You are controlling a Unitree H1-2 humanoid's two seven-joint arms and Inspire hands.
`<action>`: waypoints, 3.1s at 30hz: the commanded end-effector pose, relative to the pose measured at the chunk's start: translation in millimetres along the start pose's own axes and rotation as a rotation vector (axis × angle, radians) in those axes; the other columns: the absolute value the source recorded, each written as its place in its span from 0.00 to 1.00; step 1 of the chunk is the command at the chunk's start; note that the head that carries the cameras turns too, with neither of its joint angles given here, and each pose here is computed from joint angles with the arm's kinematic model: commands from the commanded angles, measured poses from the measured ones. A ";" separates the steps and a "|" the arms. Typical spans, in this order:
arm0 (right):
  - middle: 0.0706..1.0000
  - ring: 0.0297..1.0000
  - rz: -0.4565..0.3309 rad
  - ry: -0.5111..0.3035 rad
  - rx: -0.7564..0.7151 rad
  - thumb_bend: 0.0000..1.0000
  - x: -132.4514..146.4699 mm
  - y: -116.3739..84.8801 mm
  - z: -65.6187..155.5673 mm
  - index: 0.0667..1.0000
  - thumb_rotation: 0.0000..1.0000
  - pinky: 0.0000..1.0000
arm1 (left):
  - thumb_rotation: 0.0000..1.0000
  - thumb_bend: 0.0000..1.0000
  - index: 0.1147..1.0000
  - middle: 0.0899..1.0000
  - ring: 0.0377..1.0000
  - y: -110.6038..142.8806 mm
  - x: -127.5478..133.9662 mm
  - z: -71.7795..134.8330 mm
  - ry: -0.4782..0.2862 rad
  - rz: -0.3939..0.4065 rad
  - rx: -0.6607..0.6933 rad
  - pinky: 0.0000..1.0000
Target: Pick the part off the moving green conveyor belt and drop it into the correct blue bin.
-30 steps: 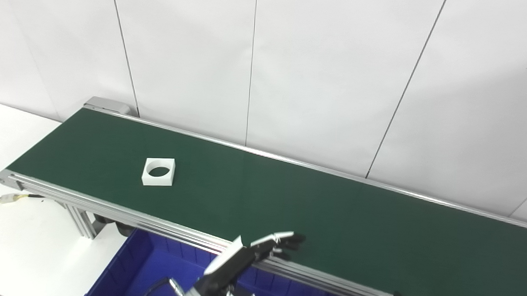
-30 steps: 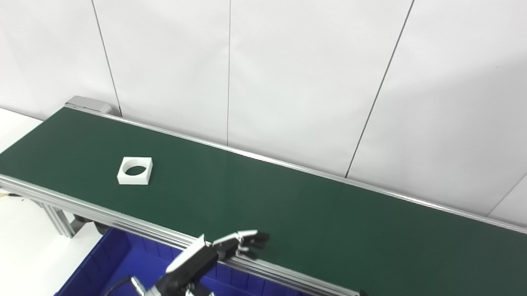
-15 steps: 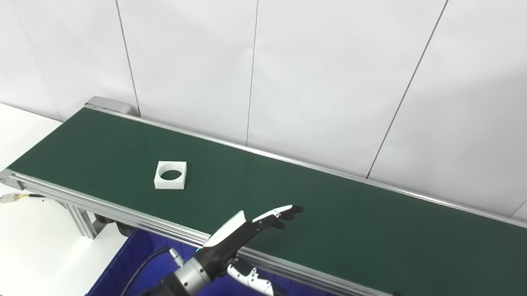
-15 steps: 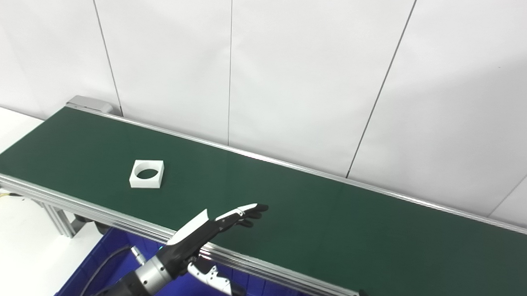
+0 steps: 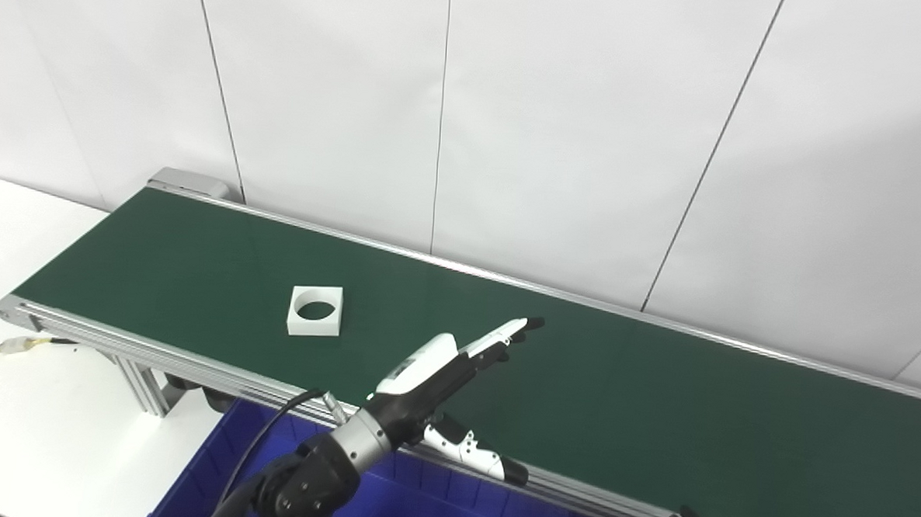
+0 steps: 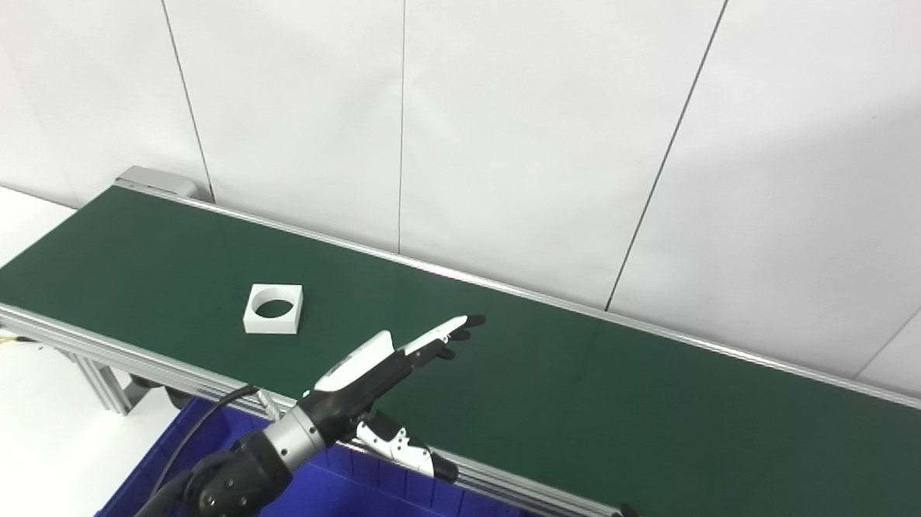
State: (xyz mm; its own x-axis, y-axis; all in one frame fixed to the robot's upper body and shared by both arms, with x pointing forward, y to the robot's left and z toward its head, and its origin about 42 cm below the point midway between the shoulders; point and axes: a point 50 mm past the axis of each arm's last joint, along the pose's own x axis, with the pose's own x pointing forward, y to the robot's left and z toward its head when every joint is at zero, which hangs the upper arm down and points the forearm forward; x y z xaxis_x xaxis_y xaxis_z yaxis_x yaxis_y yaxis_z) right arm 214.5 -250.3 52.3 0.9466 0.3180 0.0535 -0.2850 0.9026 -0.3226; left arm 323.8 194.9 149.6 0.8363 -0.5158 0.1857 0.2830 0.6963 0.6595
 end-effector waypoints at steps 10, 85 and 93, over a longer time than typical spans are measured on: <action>0.93 0.92 -0.019 -0.087 -0.011 0.97 6.5 0.3 9.8 0.96 0.80 0.90 | 0.48 0.86 1.00 1.00 0.94 55.6 27.3 -9.2 0.029 0.007 0.185 0.84; 0.94 0.93 -0.044 -0.112 0.005 0.96 3.8 6.6 17.7 0.97 0.82 0.93 | 0.00 0.64 0.72 0.75 0.72 46.1 67.9 -117.9 0.313 0.045 0.299 0.66; 0.92 0.93 -0.057 -0.107 -0.010 0.99 1.2 5.6 17.7 0.97 0.85 0.90 | 0.00 0.50 0.47 0.46 0.39 30.7 76.5 -116.9 0.305 0.016 0.279 0.45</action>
State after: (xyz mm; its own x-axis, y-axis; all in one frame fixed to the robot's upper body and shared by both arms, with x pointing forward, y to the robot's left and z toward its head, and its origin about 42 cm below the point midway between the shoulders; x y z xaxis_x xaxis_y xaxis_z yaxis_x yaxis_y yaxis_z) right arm 208.5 -240.9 52.3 0.9534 0.2934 0.0700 -0.2573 0.9122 -0.3189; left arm 439.8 244.4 83.8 0.9617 -0.2733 -0.0202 0.1701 0.5373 0.8261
